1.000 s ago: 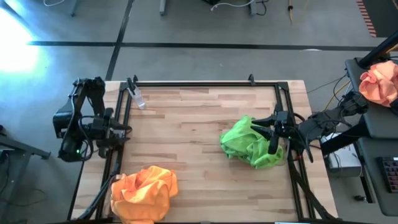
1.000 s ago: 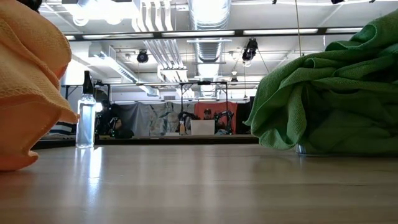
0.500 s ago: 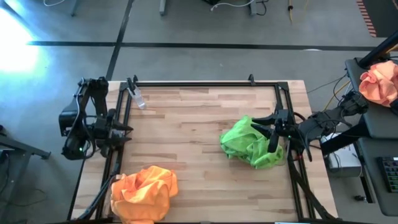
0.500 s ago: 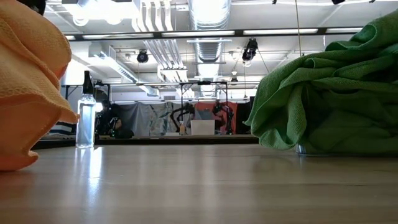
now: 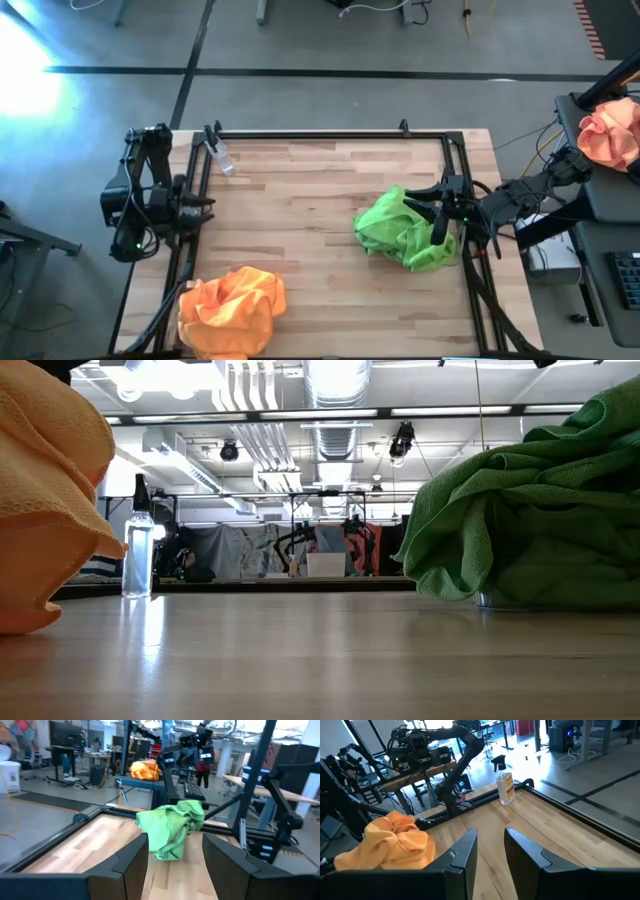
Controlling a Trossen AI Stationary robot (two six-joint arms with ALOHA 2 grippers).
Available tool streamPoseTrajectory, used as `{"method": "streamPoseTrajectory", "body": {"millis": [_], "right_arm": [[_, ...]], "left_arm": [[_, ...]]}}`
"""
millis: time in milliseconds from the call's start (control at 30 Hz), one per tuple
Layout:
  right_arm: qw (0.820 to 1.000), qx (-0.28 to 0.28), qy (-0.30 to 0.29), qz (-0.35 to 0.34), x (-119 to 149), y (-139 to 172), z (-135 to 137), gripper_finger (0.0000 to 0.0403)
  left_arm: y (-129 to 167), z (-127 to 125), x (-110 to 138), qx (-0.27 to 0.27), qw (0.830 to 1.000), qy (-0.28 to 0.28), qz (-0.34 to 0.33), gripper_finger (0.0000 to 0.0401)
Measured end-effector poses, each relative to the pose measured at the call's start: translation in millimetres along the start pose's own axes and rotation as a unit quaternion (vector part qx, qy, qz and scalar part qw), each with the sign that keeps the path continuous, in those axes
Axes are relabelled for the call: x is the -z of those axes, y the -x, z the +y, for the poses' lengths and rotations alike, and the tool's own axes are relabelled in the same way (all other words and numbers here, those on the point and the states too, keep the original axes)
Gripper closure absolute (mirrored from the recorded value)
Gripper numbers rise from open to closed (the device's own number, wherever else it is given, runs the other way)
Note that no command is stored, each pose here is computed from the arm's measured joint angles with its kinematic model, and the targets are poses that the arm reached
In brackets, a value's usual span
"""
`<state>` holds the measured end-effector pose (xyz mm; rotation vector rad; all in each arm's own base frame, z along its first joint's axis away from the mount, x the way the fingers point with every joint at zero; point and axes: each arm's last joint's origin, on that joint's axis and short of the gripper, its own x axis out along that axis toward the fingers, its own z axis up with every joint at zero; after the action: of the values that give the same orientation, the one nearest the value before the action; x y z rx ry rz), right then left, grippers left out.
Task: Sort microfiber towel by color & place in baskets
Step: Return to Home Position
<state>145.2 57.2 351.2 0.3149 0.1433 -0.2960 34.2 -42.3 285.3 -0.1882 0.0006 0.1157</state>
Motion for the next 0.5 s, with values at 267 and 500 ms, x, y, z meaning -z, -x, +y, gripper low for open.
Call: {"method": "streamPoseTrajectory", "body": {"millis": [267,500], "right_arm": [[1.0,0.0,0.005,0.004,0.8,0.2,-0.5,0.0312],[1.0,0.004,0.015,0.016,3.4,0.2,-1.8,0.0312]], "left_arm": [[-5.0,4.7,-2.1,-0.058,0.998,-0.001,-0.016,0.023],[-9.6,16.1,-3.7,-0.136,0.991,-0.006,-0.014,0.023]]}}
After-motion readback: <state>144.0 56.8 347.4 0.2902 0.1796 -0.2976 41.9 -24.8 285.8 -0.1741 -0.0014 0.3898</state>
